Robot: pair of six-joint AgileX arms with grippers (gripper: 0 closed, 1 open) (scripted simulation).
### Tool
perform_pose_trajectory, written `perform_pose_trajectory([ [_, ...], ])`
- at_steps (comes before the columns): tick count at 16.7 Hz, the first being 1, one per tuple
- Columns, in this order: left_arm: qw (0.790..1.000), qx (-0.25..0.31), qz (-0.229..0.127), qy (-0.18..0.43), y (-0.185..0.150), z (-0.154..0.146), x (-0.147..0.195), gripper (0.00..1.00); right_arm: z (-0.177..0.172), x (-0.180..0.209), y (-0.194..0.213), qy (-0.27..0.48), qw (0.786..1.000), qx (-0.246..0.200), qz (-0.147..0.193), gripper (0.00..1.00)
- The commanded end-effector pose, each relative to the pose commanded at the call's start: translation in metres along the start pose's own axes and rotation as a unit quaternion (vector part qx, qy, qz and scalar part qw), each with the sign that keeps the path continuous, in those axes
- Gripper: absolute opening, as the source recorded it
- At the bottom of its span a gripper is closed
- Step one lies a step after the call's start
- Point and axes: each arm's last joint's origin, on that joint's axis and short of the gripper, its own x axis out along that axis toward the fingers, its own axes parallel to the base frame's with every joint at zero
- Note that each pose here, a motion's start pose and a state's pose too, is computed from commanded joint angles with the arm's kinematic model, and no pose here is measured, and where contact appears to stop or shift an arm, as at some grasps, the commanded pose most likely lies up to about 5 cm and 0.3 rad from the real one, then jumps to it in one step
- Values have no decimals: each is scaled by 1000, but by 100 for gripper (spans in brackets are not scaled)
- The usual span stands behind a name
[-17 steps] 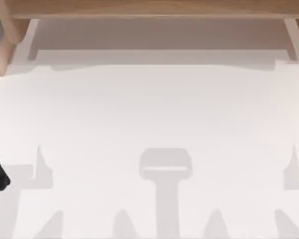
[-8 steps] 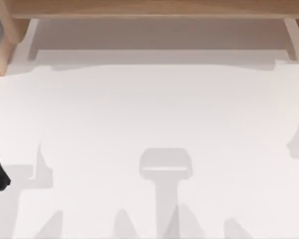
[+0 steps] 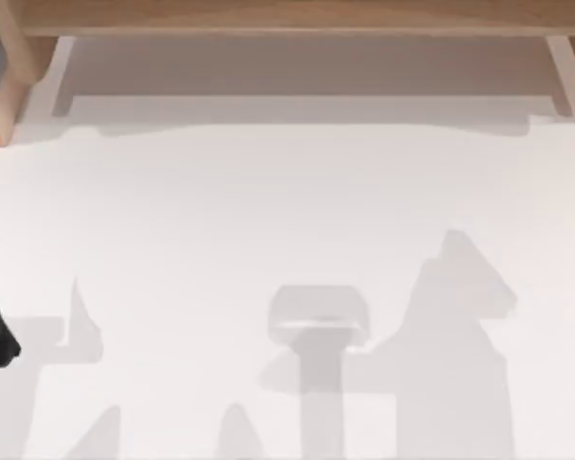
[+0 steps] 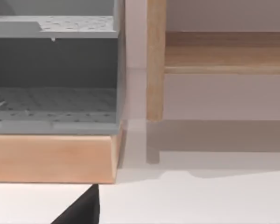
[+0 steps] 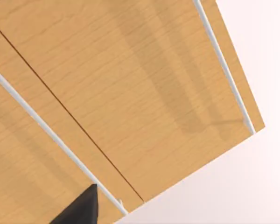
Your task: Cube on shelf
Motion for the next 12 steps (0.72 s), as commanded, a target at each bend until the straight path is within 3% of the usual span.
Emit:
perform_pose_trajectory([
  [6, 1000, 0, 0, 0, 0, 0, 0, 100, -68, 86, 42, -17, 987, -158, 27, 100],
  [12, 1000, 0, 0, 0, 0, 0, 0, 100, -138, 117, 132, -61, 966, -227, 103, 100],
])
